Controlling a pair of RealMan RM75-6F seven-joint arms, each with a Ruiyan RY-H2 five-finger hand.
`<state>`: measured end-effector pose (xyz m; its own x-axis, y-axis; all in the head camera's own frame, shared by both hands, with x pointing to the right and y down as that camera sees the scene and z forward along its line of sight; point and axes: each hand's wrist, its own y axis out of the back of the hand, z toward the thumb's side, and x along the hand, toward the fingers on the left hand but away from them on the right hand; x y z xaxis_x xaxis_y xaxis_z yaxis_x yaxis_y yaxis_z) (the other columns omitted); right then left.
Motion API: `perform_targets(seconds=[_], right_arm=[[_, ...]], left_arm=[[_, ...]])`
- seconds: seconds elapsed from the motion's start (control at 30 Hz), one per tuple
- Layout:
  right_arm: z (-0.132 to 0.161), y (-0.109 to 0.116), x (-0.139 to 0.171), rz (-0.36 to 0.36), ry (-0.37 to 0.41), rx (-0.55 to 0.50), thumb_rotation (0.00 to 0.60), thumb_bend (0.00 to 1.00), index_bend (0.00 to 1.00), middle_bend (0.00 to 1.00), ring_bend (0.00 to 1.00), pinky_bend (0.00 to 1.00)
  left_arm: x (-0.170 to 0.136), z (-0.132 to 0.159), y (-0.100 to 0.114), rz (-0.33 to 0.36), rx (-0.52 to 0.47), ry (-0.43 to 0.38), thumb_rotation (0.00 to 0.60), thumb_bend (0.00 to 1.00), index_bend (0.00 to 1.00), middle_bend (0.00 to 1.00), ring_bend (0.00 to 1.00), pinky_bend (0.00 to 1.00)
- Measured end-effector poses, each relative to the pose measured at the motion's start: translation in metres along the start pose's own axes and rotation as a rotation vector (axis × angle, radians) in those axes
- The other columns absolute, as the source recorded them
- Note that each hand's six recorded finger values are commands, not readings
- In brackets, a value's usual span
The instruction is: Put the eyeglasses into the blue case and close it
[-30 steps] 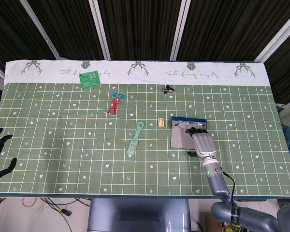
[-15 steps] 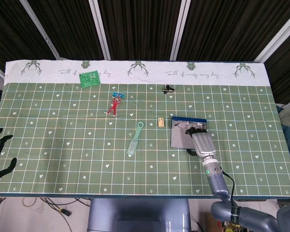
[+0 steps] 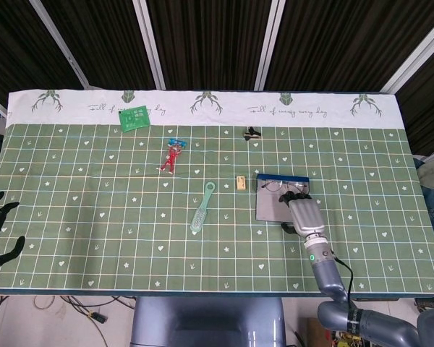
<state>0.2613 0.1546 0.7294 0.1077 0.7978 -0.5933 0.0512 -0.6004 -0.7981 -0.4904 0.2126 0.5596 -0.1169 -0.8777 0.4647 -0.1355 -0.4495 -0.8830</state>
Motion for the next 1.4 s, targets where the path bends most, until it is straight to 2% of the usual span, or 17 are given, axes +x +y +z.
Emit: perform_targets(seconds=[0.73,1.4], right_arm=[[-0.003,-0.003,-0.006,0.005,-0.014,-0.009,0.600,0.34,0.37,0.26,0.29,0.31],[-0.002,0.021,-0.021,-0.061,-0.004,-0.031,0.600,0.39,0.40,0.27,0.30,0.31]], left_arm=[[0.000,0.000,0.000,0.003,0.001,-0.002,0.600,0.36,0.18,0.00,0.00,0.00],[-0.001,0.000,0.000,0.000,0.003,-0.003,0.600,0.36,0.19,0.00,0.00,0.00]])
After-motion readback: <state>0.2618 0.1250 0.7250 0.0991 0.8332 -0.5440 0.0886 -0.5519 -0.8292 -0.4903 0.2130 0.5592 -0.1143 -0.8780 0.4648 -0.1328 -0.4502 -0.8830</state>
